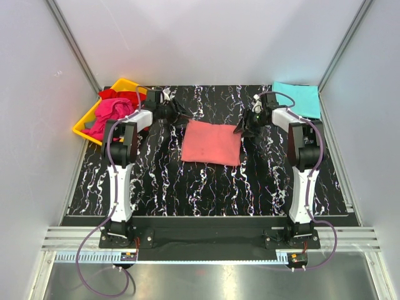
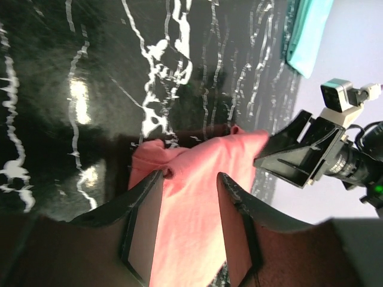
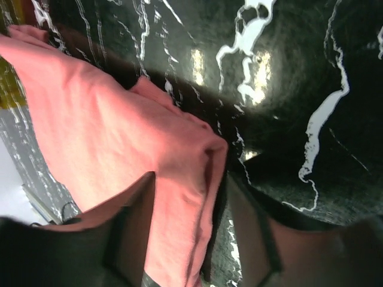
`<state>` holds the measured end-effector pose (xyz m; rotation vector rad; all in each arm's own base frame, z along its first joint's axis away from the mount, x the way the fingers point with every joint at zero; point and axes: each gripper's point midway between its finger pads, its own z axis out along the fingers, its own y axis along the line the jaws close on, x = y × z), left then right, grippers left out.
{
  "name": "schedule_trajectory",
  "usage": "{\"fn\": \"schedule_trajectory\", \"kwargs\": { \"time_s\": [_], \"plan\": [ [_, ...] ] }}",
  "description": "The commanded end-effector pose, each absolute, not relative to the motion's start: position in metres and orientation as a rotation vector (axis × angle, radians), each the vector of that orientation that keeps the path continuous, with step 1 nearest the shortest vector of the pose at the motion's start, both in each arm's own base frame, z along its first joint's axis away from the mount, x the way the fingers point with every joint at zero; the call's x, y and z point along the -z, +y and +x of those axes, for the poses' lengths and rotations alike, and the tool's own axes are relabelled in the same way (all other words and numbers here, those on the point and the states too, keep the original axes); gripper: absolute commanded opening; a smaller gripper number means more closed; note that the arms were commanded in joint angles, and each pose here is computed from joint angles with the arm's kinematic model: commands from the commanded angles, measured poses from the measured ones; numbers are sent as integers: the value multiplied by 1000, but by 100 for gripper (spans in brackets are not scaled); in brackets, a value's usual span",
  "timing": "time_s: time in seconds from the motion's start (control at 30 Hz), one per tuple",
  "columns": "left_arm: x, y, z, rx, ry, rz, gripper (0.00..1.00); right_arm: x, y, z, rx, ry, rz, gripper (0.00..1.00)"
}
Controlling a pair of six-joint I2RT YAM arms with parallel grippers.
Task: Fold and stack the t-shirts
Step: Fold the tshirt
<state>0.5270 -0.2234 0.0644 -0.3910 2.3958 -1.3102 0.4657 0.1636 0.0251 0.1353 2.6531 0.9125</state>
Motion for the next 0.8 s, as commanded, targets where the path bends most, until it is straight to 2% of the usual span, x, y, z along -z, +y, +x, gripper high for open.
{"fn": "schedule_trajectory", "kwargs": {
  "time_s": [0.0,0.07,0.23,0.37,0.5,0.77],
  "plan": [
    [-121,-233,533,1415,2287,-289,47,-46,155,482,-863,2587,115,61],
    [-140,-229,524,1369,2298,-247,47,-58,158,479,-904,2566,108,70],
    [-149,-207,498,1072,2402,-219,48,-69,163,472,-958,2545,122,79],
    [-151,-216,460,1006,2439,-123,48,-61,164,469,-960,2537,102,84],
    [-117,-228,420,971,2537,-86,48,-53,164,475,-963,2540,61,90],
    [-41,-206,399,785,2734,-171,45,-46,166,485,-969,2522,60,99]
  ]
}}
